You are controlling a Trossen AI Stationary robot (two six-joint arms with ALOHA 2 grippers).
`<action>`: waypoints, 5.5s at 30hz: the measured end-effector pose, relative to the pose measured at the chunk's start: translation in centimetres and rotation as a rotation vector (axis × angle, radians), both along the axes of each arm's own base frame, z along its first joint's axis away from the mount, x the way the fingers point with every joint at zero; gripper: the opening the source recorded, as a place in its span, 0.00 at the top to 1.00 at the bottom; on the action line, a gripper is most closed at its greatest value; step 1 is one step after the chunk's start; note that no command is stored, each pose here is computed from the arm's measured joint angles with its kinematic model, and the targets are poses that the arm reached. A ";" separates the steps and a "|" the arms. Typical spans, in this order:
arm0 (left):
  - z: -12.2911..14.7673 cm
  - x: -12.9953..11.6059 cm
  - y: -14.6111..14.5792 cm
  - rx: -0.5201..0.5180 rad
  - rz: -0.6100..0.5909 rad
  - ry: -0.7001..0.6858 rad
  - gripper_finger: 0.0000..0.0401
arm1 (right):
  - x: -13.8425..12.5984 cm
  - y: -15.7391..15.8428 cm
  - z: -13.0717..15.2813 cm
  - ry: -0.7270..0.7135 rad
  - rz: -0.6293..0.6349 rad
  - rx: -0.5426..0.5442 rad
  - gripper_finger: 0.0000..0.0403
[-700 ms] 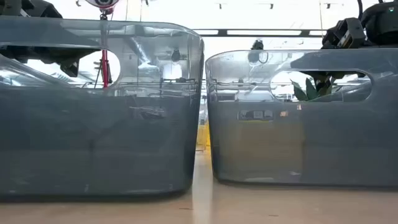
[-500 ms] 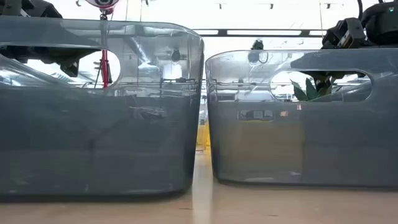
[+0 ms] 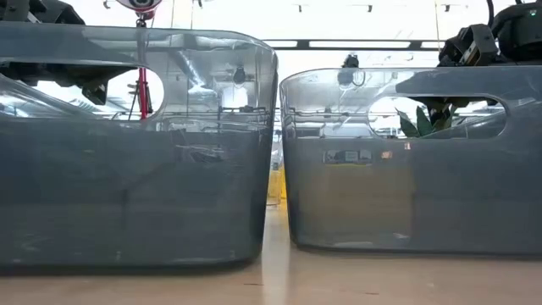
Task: Stack baskets by color
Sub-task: Stack the middle black bin on the right black bin
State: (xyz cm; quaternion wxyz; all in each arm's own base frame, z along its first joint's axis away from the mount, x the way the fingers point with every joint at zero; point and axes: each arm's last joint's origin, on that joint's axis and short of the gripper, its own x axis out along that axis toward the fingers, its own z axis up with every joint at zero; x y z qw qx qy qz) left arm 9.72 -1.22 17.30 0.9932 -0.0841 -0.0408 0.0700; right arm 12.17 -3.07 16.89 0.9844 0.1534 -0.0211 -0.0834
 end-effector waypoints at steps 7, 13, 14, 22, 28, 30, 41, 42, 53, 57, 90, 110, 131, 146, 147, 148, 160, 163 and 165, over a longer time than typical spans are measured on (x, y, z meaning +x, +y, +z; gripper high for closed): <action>0.0 0.0 0.0 0.000 0.000 0.000 0.93 | 0.0 0.0 0.0 0.000 0.000 0.000 0.94; 0.0 0.0 0.0 0.000 0.000 0.000 0.92 | 0.0 0.0 0.0 0.000 0.000 0.000 0.94; 0.0 0.0 0.0 0.000 0.000 0.000 0.92 | 0.0 0.0 0.0 0.000 0.000 0.000 0.94; 0.0 0.0 0.0 0.000 0.000 0.000 0.93 | 0.0 0.0 0.0 0.000 0.000 0.000 0.94; 0.0 0.0 0.0 0.000 0.000 0.000 0.93 | 0.0 0.0 0.0 0.000 0.000 0.000 0.94; 0.0 0.0 0.0 0.000 0.000 0.000 0.92 | 0.0 0.0 0.0 0.000 0.000 0.000 0.94; 0.0 0.0 0.0 0.000 0.000 0.000 0.93 | 0.0 -0.1 0.3 -0.026 -0.038 -0.006 0.94; 0.0 0.0 0.0 0.000 0.000 0.000 0.93 | 0.0 -0.2 0.4 -0.043 -0.054 -0.009 0.94; 0.0 0.0 0.1 -0.290 -0.007 -0.049 0.92 | -0.5 -0.8 1.8 -0.248 -0.292 0.161 0.94; 0.0 0.0 0.1 -0.287 0.000 -0.049 0.93 | -0.4 -0.8 1.9 -0.239 -0.289 0.106 0.94; 0.5 -0.1 0.1 -0.065 0.016 -0.059 0.91 | 3.9 1.1 2.1 0.239 0.104 -0.019 0.94; 0.5 -0.1 0.1 -0.064 0.015 -0.059 0.92 | 12.0 7.1 3.3 0.414 0.134 -0.179 0.94; 0.5 -0.1 0.1 -0.064 0.016 -0.058 0.92 | 21.4 13.7 5.6 0.633 0.260 -0.219 0.87; 0.5 -0.1 0.1 -0.064 0.016 -0.059 0.92 | 24.0 15.9 6.6 0.957 0.307 -0.117 0.64; 0.5 -0.1 0.1 -0.064 0.016 -0.059 0.92 | 24.0 16.1 6.7 0.968 0.308 -0.113 0.64; 0.5 -0.1 0.1 -0.064 0.016 -0.059 0.93 | 24.0 16.4 6.6 0.987 0.310 -0.108 0.64; 0.5 -0.1 0.1 -0.064 0.016 -0.058 0.92 | 22.7 20.5 5.7 1.051 0.350 0.035 0.64; 0.5 -0.1 0.1 -0.064 0.016 -0.059 0.92 | 22.4 21.6 5.7 1.033 0.348 0.074 0.64; 0.5 -0.1 0.1 -0.064 0.016 -0.059 0.93 | 22.2 22.2 5.4 1.039 0.346 0.090 0.64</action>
